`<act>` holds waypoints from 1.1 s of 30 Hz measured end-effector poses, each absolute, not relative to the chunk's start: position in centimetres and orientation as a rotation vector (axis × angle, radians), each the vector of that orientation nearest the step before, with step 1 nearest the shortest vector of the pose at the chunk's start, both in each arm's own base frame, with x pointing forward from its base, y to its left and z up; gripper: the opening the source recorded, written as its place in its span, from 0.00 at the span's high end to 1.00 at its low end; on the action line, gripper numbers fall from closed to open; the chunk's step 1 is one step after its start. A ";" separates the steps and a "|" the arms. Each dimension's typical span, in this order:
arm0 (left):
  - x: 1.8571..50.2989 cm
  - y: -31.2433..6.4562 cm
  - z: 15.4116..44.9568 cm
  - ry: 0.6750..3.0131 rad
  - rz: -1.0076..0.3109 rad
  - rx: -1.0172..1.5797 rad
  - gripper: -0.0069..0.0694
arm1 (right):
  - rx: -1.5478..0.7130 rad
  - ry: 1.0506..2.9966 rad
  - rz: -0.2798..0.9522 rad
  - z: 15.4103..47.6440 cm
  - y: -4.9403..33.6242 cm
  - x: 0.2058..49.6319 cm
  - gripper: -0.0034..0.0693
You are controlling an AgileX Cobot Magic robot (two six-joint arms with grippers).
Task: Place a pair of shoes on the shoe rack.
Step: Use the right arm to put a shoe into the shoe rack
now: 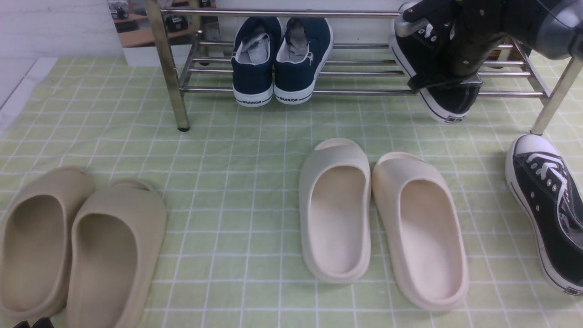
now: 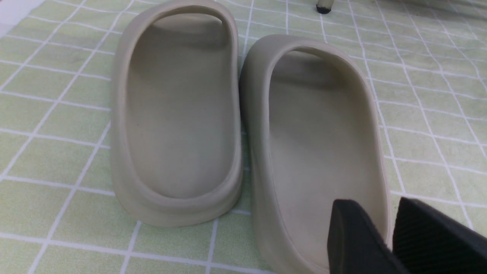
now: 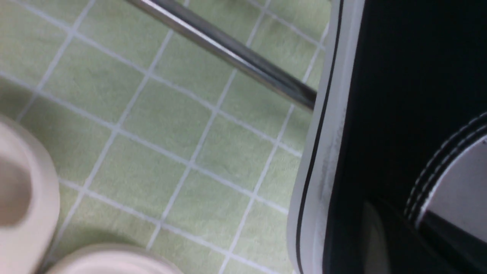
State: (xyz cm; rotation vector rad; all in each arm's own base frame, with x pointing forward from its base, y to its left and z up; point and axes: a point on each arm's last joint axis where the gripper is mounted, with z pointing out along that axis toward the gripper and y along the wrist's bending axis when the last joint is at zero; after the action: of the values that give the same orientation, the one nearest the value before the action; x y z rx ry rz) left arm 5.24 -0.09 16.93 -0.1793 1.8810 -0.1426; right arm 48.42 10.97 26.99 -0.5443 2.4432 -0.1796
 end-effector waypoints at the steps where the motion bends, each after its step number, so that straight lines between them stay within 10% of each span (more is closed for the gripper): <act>1: 5.2 -0.1 16.9 1.881 -0.143 -0.179 0.67 | -0.544 2.439 -0.180 27.0 11.0 48.5 0.94; 11: 5.2 -0.1 16.9 1.881 -0.143 -0.180 0.65 | -0.514 2.382 -0.171 27.4 11.1 48.9 0.83; 18: 5.2 -0.1 16.9 1.881 -0.144 -0.180 0.64 | -0.448 2.457 -0.173 30.3 10.5 47.4 0.43; 22: 5.2 -0.1 16.9 1.881 -0.144 -0.180 0.64 | -0.425 2.507 -0.176 33.2 10.0 45.4 0.36; 33: 5.2 -0.1 16.9 1.881 -0.144 -0.180 0.62 | -0.396 2.692 -0.182 30.7 7.2 44.6 0.85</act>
State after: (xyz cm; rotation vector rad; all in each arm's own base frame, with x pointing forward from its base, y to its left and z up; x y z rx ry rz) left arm 5.24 -0.10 16.93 -0.1805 1.8809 -0.1445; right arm 44.63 7.15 30.73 -0.3962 2.6916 -0.1819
